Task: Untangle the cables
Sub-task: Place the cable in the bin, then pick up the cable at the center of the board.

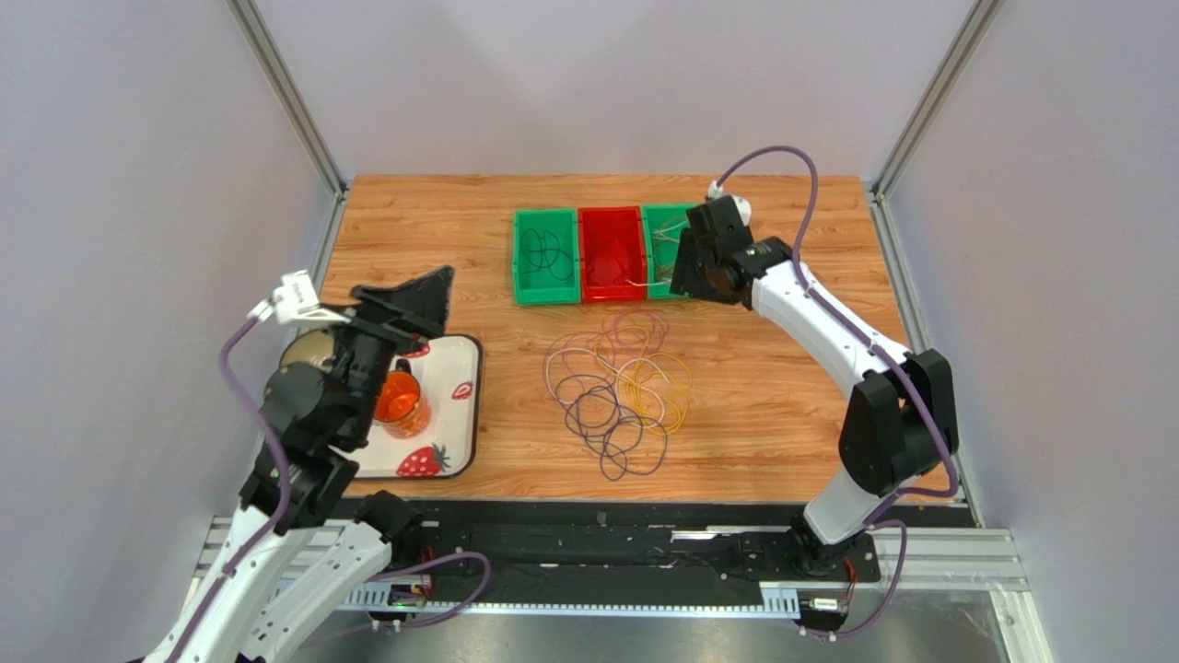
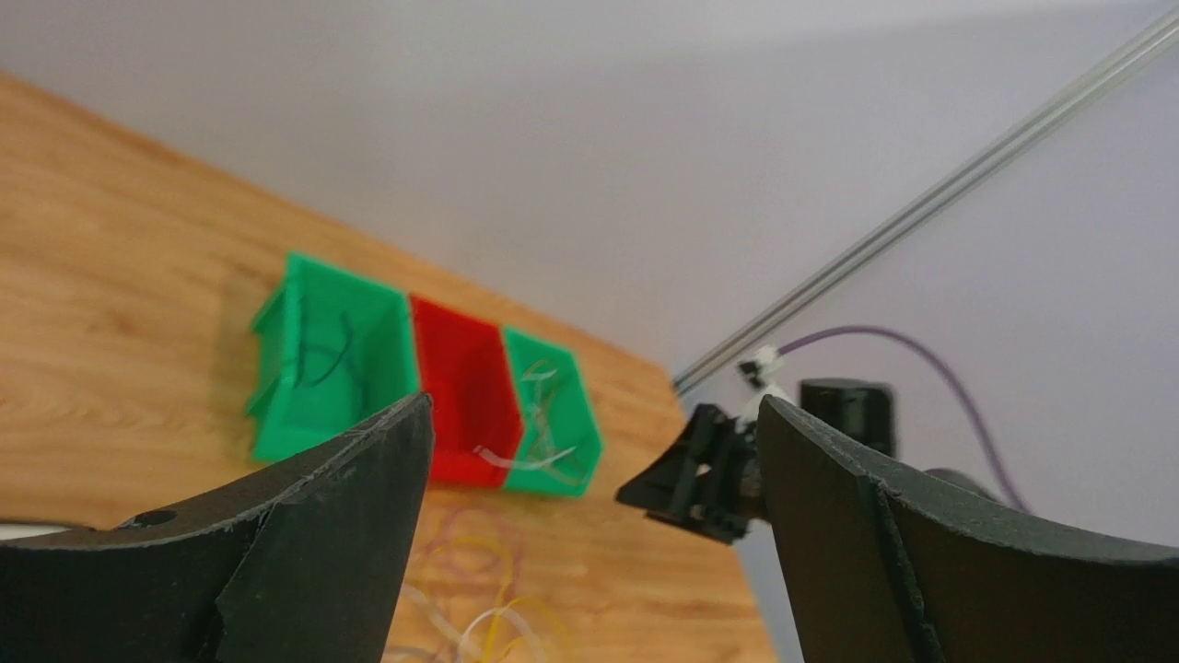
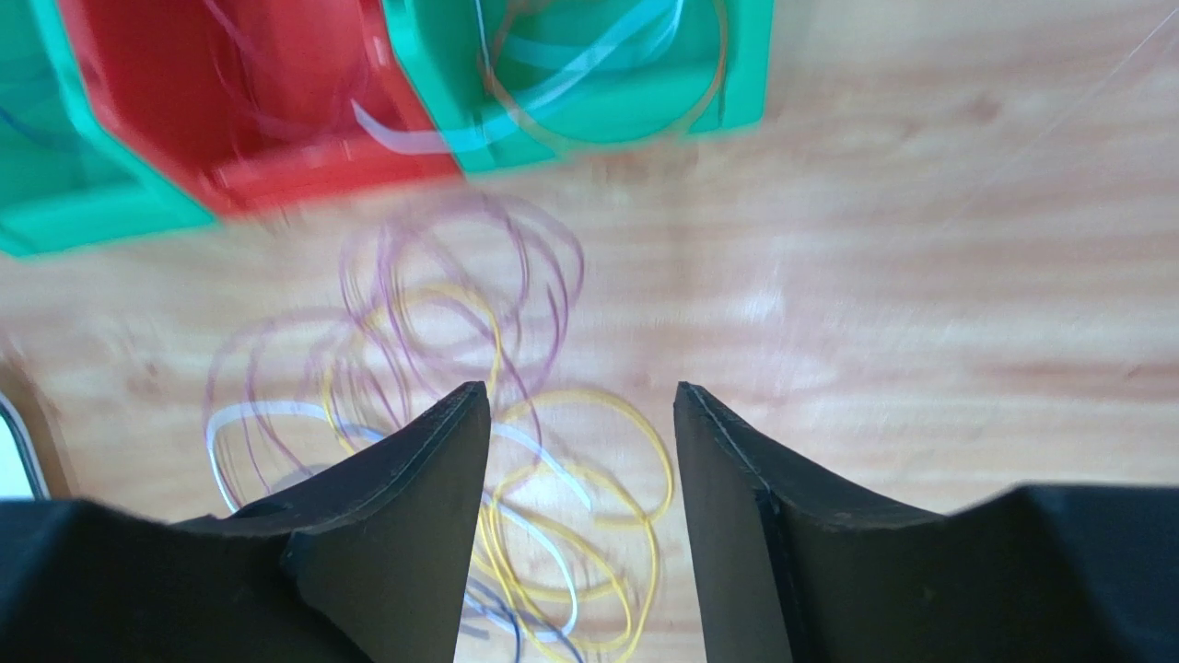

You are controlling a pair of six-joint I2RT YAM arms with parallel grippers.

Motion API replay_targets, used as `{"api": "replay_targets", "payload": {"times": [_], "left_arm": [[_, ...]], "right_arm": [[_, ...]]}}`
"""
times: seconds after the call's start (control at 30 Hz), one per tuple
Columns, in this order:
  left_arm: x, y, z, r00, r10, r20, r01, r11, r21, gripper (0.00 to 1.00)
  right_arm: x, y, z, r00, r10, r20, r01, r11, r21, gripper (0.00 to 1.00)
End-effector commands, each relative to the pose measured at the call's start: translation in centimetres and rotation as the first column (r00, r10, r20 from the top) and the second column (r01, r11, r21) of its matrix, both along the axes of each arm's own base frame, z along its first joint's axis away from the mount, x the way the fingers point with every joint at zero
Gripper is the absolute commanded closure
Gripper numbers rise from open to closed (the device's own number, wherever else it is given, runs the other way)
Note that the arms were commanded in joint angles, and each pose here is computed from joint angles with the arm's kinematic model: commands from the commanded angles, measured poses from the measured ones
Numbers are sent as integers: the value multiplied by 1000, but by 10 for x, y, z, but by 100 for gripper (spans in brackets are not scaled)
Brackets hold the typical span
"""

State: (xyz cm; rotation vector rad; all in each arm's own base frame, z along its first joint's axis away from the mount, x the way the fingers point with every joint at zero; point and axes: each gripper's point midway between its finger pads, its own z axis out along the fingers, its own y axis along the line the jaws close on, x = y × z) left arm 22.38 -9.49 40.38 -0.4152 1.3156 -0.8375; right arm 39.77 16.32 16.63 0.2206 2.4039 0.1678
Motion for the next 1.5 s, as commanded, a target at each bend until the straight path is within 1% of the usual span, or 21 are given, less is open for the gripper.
{"api": "replay_targets", "payload": {"times": [0.0,0.03,0.07,0.13,0.17,0.2,0.23,0.27,0.37,0.47,0.57,0.6,0.83,0.87,0.9,0.97,1.0,1.07,1.1,1.33,1.47], "left_arm": [[21,-18,-52,984,-14,-179,57,969,240,5],[23,-25,-62,975,-38,-218,98,957,275,6],[31,-31,-81,954,-34,-299,136,936,326,6],[39,-40,-104,922,-34,-386,194,903,384,6],[49,-46,-124,892,-22,-451,227,885,407,6],[53,-49,-133,879,-18,-476,241,879,411,7],[56,-54,-141,868,-28,-496,266,870,415,10],[63,-60,-157,847,-28,-530,293,857,423,11],[75,-65,-182,820,1,-572,304,846,439,12],[90,-68,-209,786,47,-616,336,805,489,14],[101,-80,-232,744,49,-666,398,768,501,21],[107,-88,-238,733,38,-679,422,758,498,23],[131,-110,-271,693,54,-719,499,684,532,26],[136,-115,-268,699,46,-713,502,679,536,28],[138,-118,-277,689,55,-723,517,661,543,29],[145,-126,-274,702,48,-711,528,634,564,31],[148,-128,-281,694,55,-717,539,621,569,32],[154,-134,-279,698,48,-714,553,596,582,37],[155,-136,-289,686,56,-725,572,574,586,37],[163,-150,-313,641,66,-765,648,486,586,37],[158,-158,-331,616,60,-785,687,447,573,33]], "right_arm": [[-29,26,-11,999,52,-3,-51,993,110,45],[-41,28,-20,997,70,-22,-68,992,110,45],[-46,32,-23,996,81,-23,-78,990,117,45],[-62,41,-31,992,125,-32,-120,984,131,46],[-64,45,-30,991,135,-21,-131,981,144,46],[-69,47,-33,989,145,-21,-140,979,145,46],[-72,48,-34,988,150,-20,-146,978,151,46],[-76,46,-36,989,150,-19,-145,977,153,46],[-80,44,-38,988,154,-13,-150,976,157,46],[-83,45,-40,983,183,-15,-178,971,158,46],[-85,49,-43,978,207,-21,-201,966,162,47],[-85,49,-44,977,211,-23,-204,965,162,47],[-84,54,-54,971,231,-53,-220,962,164,47],[-85,54,-57,971,232,-59,-220,962,163,47],[-85,53,-57,971,232,-60,-220,962,164,47],[-85,53,-58,970,234,-60,-222,962,161,47],[-85,53,-58,970,236,-58,-224,961,160,47],[-85,53,-57,971,234,-56,-223,962,159,47],[-85,53,-56,970,235,-55,-224,961,160,47],[-85,54,-59,969,241,-61,-228,960,165,47],[-85,54,-62,968,240,-68,-226,960,166,48]]}}
